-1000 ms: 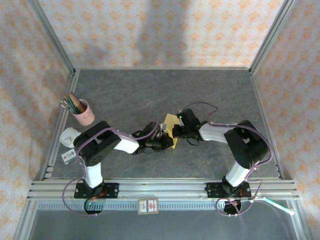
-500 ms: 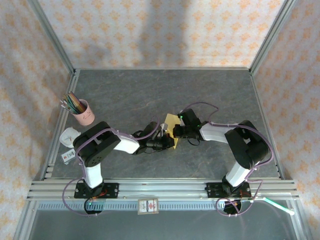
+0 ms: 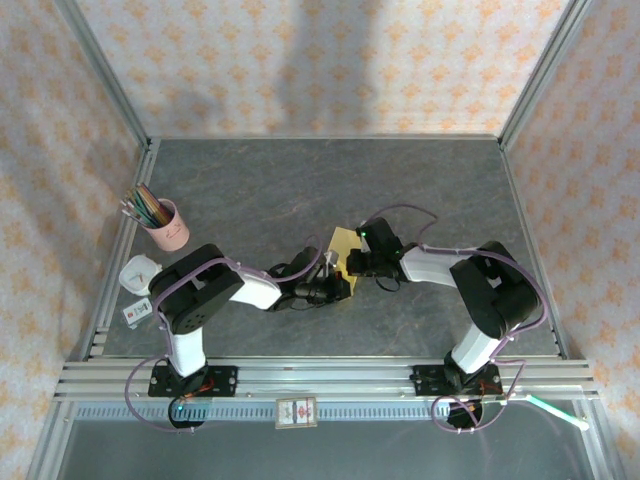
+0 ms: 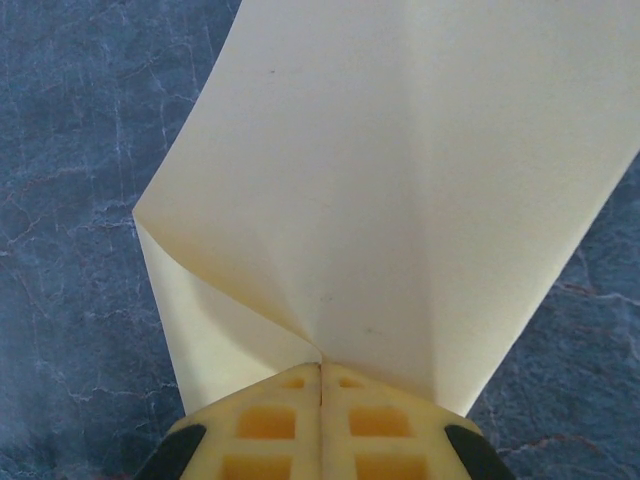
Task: Fold a paper plane with a square sheet of paper (pick it up from the middle)
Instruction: Third fold the triangle at the center of the table.
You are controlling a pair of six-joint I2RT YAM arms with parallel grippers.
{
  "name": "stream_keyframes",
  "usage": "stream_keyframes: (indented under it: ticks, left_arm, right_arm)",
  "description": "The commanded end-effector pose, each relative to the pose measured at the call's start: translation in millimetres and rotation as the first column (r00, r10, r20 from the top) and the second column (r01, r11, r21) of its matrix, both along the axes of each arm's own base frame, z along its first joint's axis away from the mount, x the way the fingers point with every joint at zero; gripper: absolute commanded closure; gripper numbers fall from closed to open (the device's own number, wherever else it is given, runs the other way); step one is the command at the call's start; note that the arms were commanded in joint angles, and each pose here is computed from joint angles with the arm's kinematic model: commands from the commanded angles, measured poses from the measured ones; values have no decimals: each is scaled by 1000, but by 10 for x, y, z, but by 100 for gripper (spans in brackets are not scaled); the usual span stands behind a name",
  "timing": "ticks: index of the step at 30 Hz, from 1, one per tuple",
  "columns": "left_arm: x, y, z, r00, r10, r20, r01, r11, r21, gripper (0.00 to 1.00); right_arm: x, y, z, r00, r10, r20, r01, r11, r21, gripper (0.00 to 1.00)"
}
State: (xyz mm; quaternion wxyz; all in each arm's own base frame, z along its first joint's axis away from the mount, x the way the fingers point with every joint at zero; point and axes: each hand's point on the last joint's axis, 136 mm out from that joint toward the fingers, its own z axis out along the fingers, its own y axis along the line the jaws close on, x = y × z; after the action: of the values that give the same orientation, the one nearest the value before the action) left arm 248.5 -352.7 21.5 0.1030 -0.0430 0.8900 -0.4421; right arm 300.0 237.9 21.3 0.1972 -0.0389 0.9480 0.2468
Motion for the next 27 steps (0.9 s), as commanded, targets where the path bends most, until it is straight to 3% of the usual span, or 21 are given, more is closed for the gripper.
stream_keyframes:
  ticks: [1,8,21,27]
  left_arm:
    - [-20,79,-106,1000,-3,3,3,996,85,94]
    - [75,-46,293,997,-4,83,6,1000,-23,94]
    - [5,-63,-78,1000,-25,11,25,999,36,94]
    - [48,-12,114,998,-20,67,18,999,36,93]
  right_arm:
    - [-124,-186,-168,998,-30,-53,27,998,-64,99]
    - [-119,-182,-148,998,-27,-50,24,998,-65,99]
    - [-135,-191,-180,998,-28,-54,25,998,-66,99]
    - [-140,-204,-190,998,-27,-56,23,997,-72,99]
